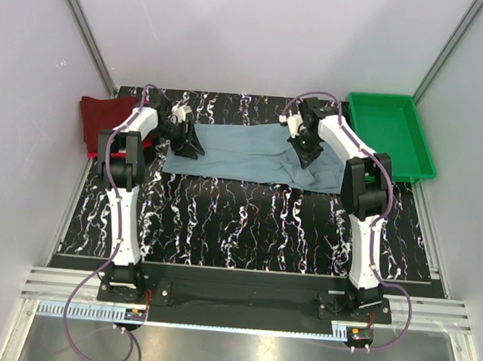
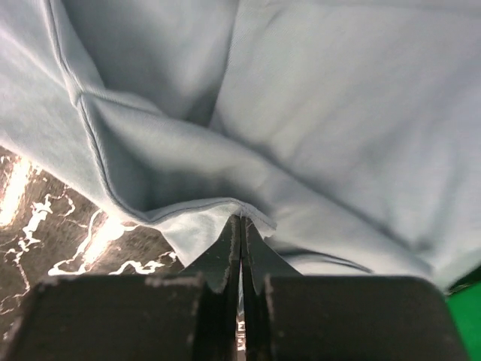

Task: Fold and stack the t-shirts
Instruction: Fold the tshirt

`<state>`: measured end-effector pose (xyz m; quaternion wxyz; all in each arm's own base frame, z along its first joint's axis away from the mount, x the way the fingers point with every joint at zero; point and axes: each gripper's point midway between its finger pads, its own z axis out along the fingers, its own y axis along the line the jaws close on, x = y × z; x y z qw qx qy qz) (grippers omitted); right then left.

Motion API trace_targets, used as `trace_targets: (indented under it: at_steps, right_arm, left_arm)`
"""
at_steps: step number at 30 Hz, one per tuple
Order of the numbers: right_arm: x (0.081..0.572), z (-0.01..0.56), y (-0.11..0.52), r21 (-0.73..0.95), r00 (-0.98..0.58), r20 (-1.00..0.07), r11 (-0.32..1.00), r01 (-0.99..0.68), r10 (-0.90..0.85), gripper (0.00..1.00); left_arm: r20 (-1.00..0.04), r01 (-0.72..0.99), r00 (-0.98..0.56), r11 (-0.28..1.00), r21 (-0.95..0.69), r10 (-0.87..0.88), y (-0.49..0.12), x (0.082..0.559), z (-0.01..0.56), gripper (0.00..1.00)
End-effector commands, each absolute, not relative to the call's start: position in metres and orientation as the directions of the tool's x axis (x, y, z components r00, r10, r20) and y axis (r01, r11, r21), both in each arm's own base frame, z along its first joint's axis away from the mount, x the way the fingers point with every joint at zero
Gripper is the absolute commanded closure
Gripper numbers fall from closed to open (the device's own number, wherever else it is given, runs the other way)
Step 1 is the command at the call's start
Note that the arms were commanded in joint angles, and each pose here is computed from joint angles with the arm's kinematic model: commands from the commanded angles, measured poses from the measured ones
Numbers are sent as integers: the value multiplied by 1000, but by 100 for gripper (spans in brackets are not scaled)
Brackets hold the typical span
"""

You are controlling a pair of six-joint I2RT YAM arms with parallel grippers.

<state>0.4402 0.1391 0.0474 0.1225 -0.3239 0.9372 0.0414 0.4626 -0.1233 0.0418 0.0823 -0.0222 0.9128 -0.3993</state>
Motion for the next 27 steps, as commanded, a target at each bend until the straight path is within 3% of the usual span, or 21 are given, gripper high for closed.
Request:
trace_targets:
  at_steps: [1, 13, 19, 20, 21, 24, 27]
  right_arm:
    - [462, 93, 141, -109, -691, -355, 762, -638, -630, 100]
    - [517, 110, 130, -297, -633, -413, 754, -585, -654, 100]
    - [523, 104, 133, -269, -673, -375, 769, -579, -638, 99]
    - [518, 99, 134, -249, -687, -362, 776, -579, -630, 93]
    - [514, 99, 135, -229, -696, -362, 783, -578, -620, 79]
    - [488, 89, 142, -128, -726, -338, 794, -594, -598, 59]
    - [465, 85, 149, -29, -749, -317, 795, -606, -582, 57]
  left_arm:
    - [-195, 78, -976, 664, -743, -103, -128, 471, 65, 52]
    - [-198, 82, -975, 674, -734, -97, -127, 468, 66, 52]
    - [-197, 81, -976, 675, -733, -97, -127, 467, 67, 52]
    - [-200, 83, -975, 675, -733, -97, -127, 467, 68, 52]
    - [-200, 83, -975, 676, -732, -97, -126, 467, 68, 52]
    - [-193, 76, -976, 674, -735, -100, -126, 467, 67, 52]
    - [-194, 79, -976, 673, -736, -98, -128, 467, 67, 52]
